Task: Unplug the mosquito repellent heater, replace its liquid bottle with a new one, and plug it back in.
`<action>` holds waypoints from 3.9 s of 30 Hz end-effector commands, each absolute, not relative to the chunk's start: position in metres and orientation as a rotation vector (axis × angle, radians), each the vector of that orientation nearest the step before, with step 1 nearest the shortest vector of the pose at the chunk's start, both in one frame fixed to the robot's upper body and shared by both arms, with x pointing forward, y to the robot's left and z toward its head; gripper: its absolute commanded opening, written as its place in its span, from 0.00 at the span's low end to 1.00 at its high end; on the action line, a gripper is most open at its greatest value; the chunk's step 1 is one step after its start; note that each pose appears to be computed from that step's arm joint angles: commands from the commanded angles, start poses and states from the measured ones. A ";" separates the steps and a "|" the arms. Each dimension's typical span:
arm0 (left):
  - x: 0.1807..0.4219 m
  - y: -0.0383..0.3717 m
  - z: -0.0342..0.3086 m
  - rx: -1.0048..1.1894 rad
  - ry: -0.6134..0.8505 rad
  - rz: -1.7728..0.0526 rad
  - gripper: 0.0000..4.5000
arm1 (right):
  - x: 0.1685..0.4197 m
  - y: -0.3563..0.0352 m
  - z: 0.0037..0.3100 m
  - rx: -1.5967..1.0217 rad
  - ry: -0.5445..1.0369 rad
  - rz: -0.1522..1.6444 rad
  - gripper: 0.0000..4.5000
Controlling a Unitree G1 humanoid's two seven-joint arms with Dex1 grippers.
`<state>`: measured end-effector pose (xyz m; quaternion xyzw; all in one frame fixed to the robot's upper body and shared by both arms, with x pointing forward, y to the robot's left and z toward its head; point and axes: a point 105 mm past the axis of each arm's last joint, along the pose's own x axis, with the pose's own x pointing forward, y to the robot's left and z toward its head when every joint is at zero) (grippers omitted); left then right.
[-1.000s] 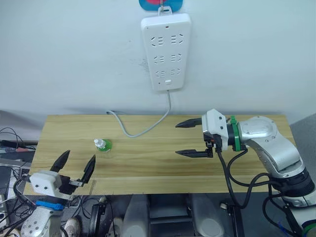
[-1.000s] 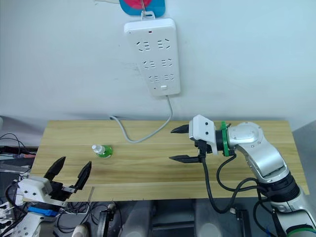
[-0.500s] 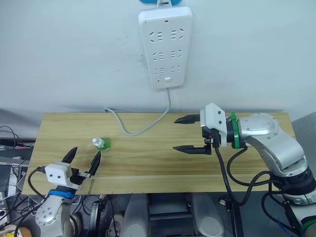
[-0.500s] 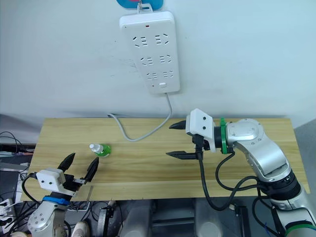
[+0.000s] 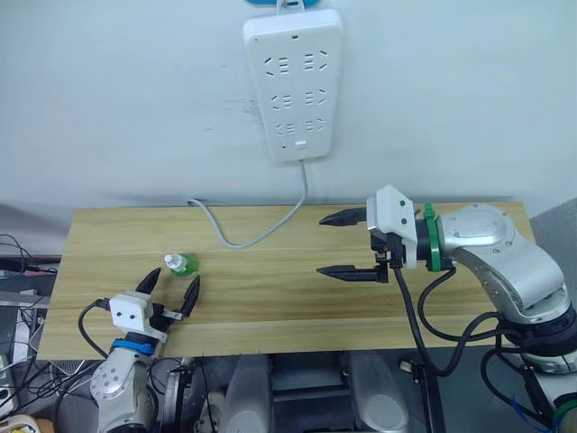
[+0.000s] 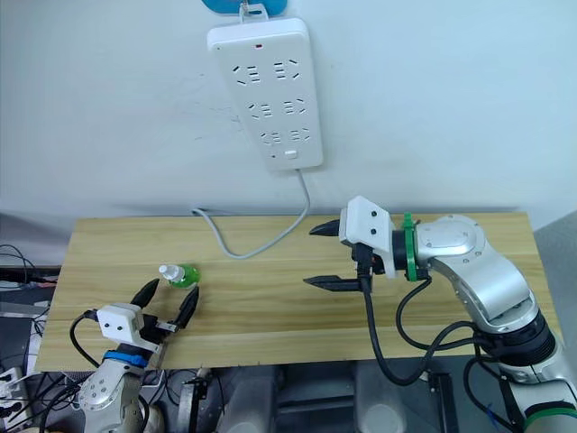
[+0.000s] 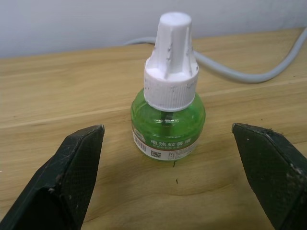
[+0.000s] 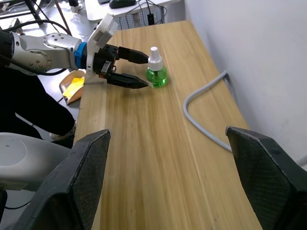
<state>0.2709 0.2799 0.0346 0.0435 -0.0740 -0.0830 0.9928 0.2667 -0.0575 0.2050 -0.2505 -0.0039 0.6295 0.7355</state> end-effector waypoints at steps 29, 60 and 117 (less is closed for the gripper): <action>0.277 0.281 0.029 0.085 -0.144 -0.164 0.49 | 0.258 -0.059 0.217 -0.568 -0.063 1.354 0.89; 0.273 0.222 0.111 0.115 -0.155 -0.665 0.49 | 0.263 -0.045 0.215 -0.522 -0.138 1.330 0.89; 0.288 0.111 0.215 0.408 -0.241 -1.262 0.49 | 0.265 -0.003 0.241 -0.317 -0.135 1.344 0.77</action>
